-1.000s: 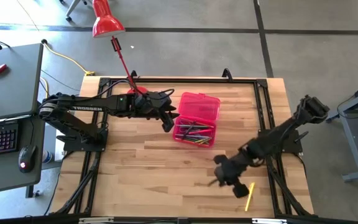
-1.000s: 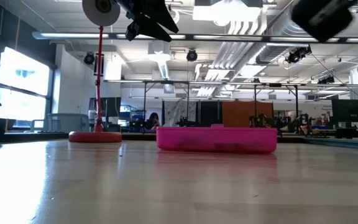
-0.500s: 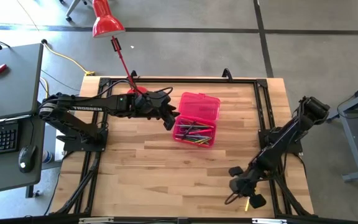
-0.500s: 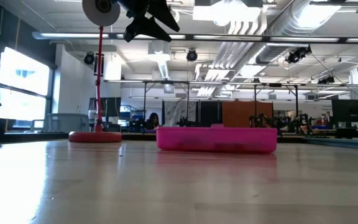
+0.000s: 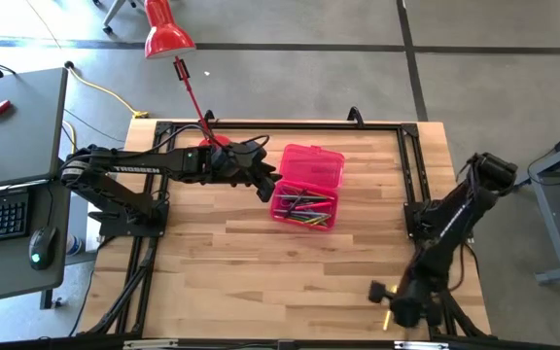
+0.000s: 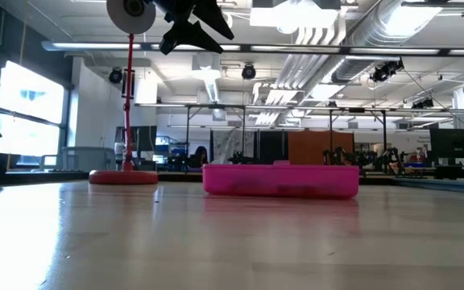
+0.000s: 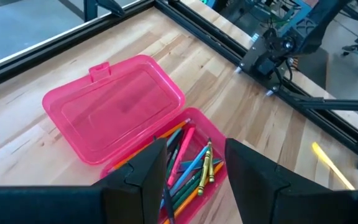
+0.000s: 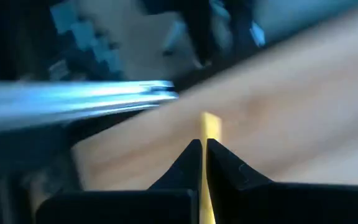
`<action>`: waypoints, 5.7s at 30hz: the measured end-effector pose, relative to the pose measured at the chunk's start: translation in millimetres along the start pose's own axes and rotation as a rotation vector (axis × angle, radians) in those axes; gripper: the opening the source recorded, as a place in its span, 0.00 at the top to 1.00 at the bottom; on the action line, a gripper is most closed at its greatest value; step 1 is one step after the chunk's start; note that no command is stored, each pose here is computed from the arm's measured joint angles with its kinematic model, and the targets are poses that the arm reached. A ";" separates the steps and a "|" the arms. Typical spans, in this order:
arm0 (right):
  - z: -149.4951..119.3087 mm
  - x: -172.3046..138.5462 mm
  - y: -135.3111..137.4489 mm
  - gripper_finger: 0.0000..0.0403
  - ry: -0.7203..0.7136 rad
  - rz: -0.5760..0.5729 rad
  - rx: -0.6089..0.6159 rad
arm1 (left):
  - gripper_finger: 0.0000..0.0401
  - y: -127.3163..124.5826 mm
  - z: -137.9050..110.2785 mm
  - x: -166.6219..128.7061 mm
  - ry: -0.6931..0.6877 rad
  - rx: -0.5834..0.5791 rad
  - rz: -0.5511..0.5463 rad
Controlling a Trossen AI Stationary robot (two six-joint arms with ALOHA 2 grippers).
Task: Pick & place school supplies into a supply box
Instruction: Put the yellow pen into the red supply box, then close the red supply box
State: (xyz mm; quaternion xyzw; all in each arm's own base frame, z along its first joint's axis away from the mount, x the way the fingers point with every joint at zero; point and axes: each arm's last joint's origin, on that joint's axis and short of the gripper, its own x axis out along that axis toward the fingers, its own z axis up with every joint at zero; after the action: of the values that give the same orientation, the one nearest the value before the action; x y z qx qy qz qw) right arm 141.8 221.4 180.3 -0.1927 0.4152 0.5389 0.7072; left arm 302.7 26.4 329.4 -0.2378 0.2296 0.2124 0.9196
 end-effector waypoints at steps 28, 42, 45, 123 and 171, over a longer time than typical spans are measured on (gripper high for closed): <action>3.9 0.6 -1.1 1.00 -0.082 -0.384 0.370 | 0.51 -0.1 -0.1 0.0 0.003 0.008 -0.004; 12.1 0.8 1.0 1.00 -0.199 -0.289 0.631 | 0.51 -0.1 -0.1 0.0 0.004 0.007 -0.005; 12.9 0.9 1.6 0.97 -0.203 -0.267 0.643 | 0.51 -0.1 -0.1 0.0 0.003 0.007 -0.005; -37.2 -11.3 -118.9 0.98 -0.533 -1.178 0.187 | 0.51 -1.0 1.1 0.2 -0.008 0.002 -0.018; -110.1 -193.1 -218.0 0.73 -0.170 -1.557 0.853 | 0.51 18.8 -2.6 -3.0 0.056 0.233 0.182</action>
State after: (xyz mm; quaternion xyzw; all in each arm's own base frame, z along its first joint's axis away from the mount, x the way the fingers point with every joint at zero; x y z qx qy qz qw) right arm 286.7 -49.4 231.7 -0.0999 0.2779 -0.2819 0.9129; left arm 290.1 39.1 322.5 -0.1133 0.2990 0.2601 0.9111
